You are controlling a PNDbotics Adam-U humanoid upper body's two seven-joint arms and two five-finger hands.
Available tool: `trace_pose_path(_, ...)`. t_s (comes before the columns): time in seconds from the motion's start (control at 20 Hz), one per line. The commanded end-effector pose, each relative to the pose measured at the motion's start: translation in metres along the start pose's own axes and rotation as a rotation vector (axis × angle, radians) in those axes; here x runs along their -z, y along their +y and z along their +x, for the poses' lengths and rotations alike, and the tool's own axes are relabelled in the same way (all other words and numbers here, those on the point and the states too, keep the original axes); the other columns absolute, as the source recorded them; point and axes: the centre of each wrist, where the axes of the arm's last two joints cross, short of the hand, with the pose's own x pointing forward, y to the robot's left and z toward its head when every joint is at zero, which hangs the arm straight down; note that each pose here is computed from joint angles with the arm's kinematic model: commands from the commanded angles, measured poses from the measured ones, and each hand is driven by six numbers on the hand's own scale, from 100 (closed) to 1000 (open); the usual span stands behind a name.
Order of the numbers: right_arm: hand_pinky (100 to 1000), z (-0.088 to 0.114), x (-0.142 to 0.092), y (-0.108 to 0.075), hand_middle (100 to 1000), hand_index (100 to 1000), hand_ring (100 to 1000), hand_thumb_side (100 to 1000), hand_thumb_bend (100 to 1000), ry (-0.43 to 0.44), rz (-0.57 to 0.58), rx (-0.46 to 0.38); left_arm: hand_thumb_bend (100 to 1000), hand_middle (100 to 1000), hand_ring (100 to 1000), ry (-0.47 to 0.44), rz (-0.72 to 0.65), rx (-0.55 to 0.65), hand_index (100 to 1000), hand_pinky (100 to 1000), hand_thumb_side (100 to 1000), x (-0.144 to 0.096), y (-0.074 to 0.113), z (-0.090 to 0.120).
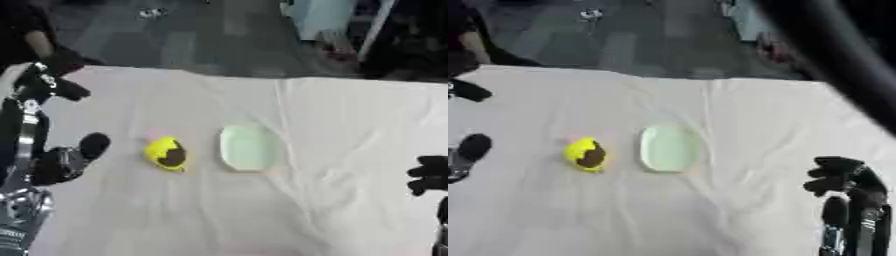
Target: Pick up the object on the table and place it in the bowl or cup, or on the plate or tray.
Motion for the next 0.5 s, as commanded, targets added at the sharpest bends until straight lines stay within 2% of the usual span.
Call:
trace_pose_path(0.05,242,0.0004,0.0051,-0.0038,598,457,485,972,278,-0.039,-0.010,0.005,726,803,550,-0.024,0.001,0.017,827,507,988,0.0047,0.0062,0.0022)
trace_pose_path(0.5,242,-0.0002,0.0056,-0.0048,599,467,485,974,278,-0.037,-0.012,0.002,729,804,552,-0.025,-0.004,0.026,832,510,991,0.0067,0.0080,0.0018)
